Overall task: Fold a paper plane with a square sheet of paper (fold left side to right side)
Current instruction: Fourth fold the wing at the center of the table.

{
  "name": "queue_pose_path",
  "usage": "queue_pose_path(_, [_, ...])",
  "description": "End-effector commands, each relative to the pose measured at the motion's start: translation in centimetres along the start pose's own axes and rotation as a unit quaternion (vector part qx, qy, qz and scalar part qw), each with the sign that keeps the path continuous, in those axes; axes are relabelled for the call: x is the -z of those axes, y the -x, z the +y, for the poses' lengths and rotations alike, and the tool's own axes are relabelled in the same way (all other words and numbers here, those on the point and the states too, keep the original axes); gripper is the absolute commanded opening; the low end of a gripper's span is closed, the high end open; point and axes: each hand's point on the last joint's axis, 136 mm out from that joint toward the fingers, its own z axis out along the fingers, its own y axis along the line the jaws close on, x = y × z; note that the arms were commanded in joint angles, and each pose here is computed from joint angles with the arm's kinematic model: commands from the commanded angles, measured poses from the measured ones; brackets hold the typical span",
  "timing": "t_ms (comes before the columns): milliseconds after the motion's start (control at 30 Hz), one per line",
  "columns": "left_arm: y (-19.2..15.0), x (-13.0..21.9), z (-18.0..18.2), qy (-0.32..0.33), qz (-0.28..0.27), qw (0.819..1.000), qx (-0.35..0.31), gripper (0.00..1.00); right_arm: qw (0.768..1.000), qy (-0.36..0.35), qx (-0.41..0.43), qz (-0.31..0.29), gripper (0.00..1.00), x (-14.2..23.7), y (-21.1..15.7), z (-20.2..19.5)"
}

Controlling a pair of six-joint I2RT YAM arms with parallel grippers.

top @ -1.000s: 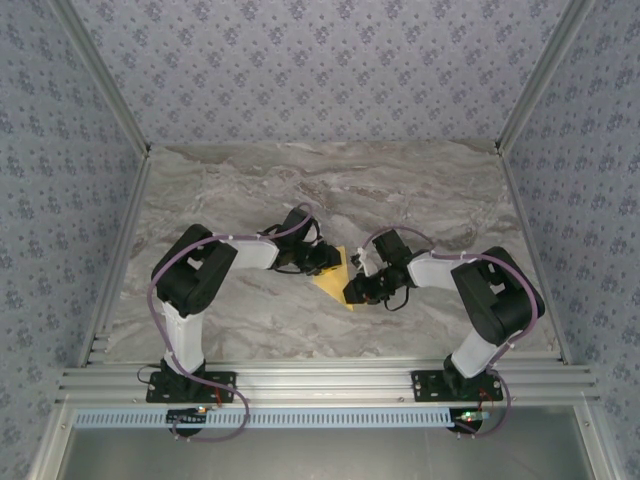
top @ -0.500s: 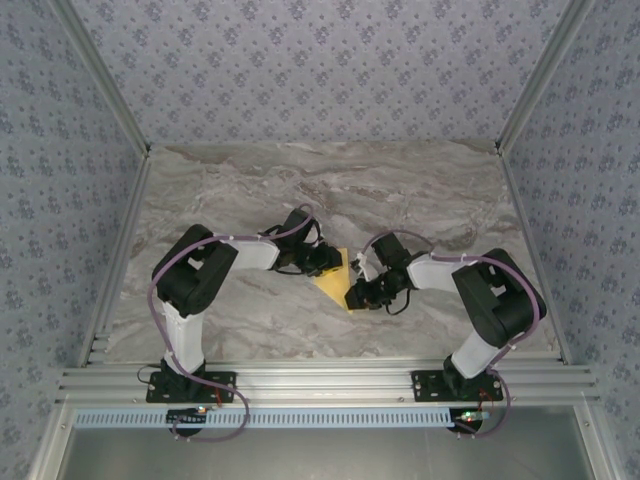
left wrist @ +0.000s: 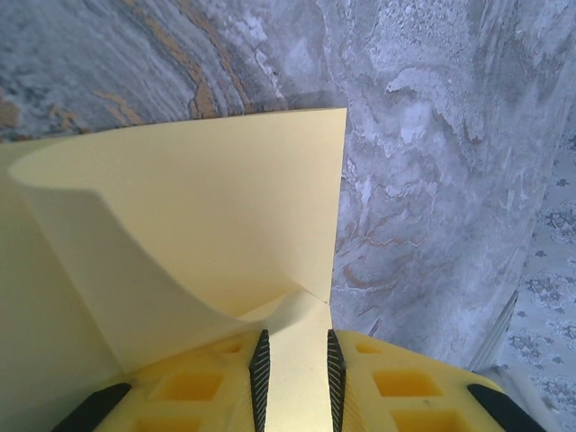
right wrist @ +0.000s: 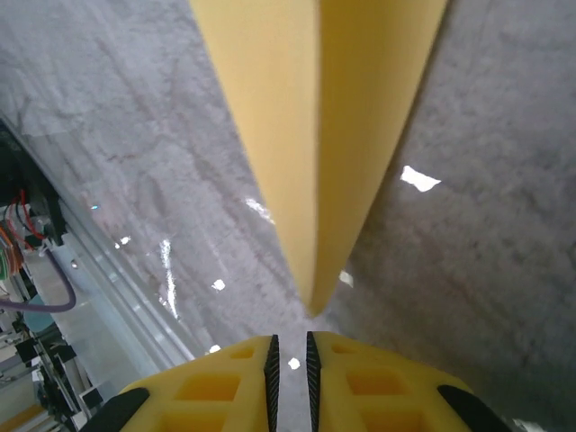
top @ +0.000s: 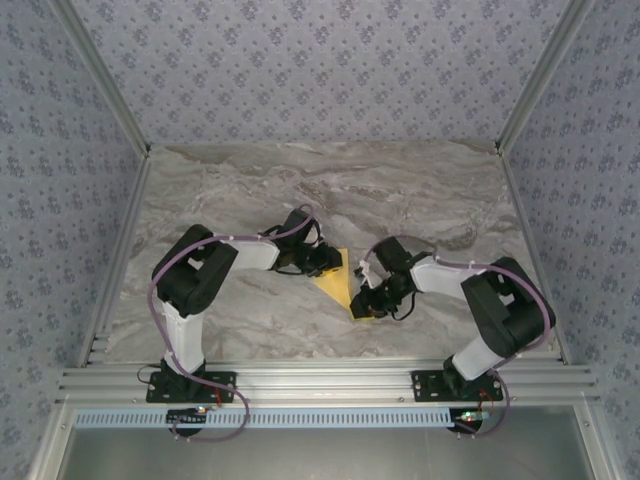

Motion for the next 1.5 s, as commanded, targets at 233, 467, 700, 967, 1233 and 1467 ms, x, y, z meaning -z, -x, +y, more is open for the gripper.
queue_pose_path(233, [-1.6, -0.6, 4.6, 0.067, 0.016, 0.997, 0.031, 0.26, 0.996, 0.043, 0.029, -0.072, 0.18, 1.9, 5.3, 3.2])
queue_pose_path(467, [-1.6, -0.5, 4.3, 0.062, 0.016, 0.998, 0.029, 0.26, 0.997, -0.018, -0.011, -0.07, 0.15, -0.3, 6.6, -0.7])
queue_pose_path(700, [-0.8, 0.4, 1.8, 0.032, 0.002, 0.999, 0.006, 0.27, 0.995, -0.074, -0.054, -0.035, 0.09, -1.5, 3.9, -4.3])
queue_pose_path(967, [-0.5, 3.7, -2.9, -0.019, -0.037, 0.998, -0.051, 0.3, 0.989, -0.133, -0.072, -0.005, 0.0, -1.6, 1.8, -6.8])
queue_pose_path(1233, [-4.1, 2.5, -4.1, -0.039, -0.001, 0.997, -0.067, 0.21, 0.987, -0.149, -0.067, -0.001, 0.0, -1.4, 1.9, -7.2])
queue_pose_path(1467, [-5.1, 0.5, -3.0, -0.032, 0.017, 0.998, -0.06, 0.16, 0.987, -0.148, -0.064, 0.0, 0.0, -1.4, 1.9, -7.0])
